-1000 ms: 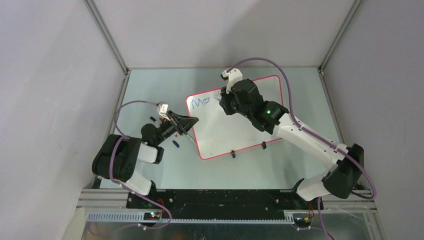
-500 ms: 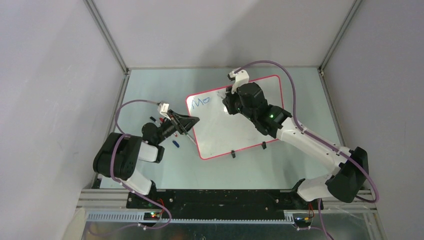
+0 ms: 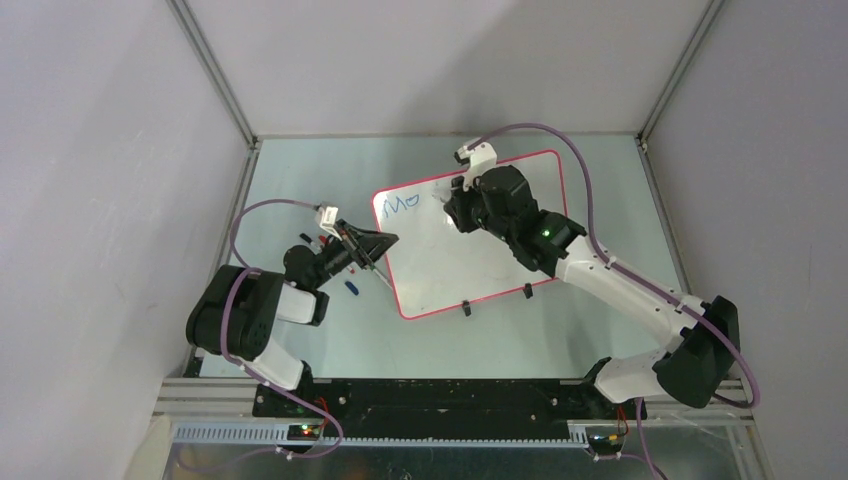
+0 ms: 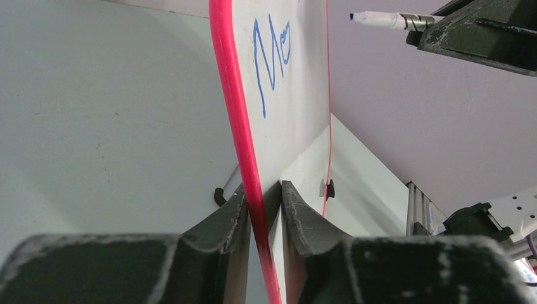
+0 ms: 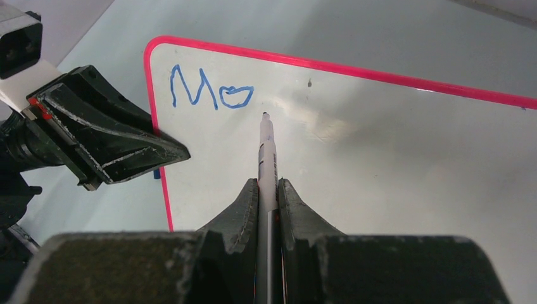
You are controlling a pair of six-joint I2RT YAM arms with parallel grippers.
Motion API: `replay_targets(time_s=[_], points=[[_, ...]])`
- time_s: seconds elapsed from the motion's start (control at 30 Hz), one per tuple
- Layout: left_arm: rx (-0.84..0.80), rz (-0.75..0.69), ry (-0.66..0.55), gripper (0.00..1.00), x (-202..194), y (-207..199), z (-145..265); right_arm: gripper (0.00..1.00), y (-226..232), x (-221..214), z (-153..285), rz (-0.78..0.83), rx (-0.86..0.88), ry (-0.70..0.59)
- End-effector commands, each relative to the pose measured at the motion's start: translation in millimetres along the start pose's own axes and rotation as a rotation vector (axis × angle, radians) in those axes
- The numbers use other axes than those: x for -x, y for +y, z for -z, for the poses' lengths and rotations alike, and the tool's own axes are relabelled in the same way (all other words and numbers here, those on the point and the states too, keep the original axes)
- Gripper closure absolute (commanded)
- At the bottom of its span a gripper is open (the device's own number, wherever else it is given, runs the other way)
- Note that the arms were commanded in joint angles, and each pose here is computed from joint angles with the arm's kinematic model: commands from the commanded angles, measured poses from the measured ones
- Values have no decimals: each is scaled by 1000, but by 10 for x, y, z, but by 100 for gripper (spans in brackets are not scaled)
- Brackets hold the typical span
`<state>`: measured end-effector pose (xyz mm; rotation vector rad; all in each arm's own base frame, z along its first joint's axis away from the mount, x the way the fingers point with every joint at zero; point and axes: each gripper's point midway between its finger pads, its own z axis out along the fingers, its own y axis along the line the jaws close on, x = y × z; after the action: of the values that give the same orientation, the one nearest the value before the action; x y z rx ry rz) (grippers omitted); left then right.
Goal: Write a sentence on the whiteboard
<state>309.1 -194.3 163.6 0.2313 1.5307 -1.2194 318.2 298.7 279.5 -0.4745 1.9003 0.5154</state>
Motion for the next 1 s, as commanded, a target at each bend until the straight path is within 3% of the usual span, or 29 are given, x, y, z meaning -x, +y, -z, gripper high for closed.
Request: replay_targets(time_s=[0.0, 0.97], points=[[-51, -70, -32, 78, 124, -95, -63, 100, 111, 250, 41, 18, 38, -34], [-55, -73, -29, 83, 120, -103, -62, 100, 121, 151, -249, 55, -24, 60]])
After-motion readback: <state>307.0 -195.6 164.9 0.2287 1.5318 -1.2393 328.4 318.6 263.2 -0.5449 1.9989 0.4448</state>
